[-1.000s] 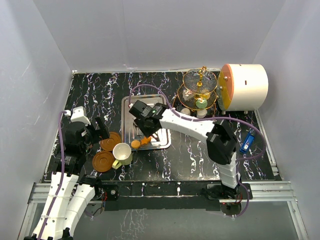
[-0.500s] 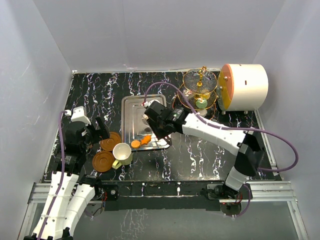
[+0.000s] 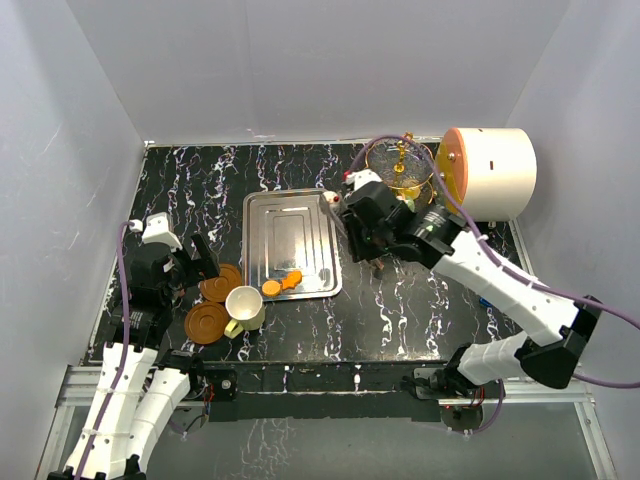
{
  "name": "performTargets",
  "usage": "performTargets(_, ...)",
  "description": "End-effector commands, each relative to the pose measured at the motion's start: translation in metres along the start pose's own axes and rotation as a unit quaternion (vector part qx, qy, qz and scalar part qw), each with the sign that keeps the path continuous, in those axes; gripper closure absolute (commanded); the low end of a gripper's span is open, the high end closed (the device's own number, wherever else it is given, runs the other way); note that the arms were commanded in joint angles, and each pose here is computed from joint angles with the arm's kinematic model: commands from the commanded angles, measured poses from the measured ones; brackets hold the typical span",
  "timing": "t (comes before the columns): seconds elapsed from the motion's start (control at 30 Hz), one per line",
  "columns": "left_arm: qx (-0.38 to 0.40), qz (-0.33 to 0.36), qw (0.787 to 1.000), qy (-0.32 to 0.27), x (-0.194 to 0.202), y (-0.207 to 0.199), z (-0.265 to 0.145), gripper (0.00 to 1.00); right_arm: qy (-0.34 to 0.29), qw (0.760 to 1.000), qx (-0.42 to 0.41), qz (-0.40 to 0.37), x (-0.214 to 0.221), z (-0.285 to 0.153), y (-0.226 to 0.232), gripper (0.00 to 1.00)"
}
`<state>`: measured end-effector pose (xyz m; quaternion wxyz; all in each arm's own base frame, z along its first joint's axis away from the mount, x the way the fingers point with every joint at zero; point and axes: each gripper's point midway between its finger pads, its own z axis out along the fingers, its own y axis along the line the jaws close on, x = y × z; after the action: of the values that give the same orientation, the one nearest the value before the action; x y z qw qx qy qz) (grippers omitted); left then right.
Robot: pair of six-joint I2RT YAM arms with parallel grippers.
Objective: Serve the afternoon tea
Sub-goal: Pick up the desert from the tray, then place the desert on the desert table.
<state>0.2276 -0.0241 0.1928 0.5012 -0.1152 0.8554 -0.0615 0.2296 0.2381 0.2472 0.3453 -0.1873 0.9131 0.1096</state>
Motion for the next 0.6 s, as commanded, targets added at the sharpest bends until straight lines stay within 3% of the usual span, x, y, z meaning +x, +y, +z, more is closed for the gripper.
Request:
performTargets(0.0,0.008,0.002,1.0,-0.012,-0.01,-0.004,-0.004,0.01,-0.018,0.999,0.023,0.022,-0.003,-0.019,-0.028,0.74)
performTargets(0.57,0.012,0.003,1.0,-0.013,-0.011,-0.005,-0.004,0.01,-0.011,0.998,0.041,0.048,-0.001,-0.026,-0.085,0.73)
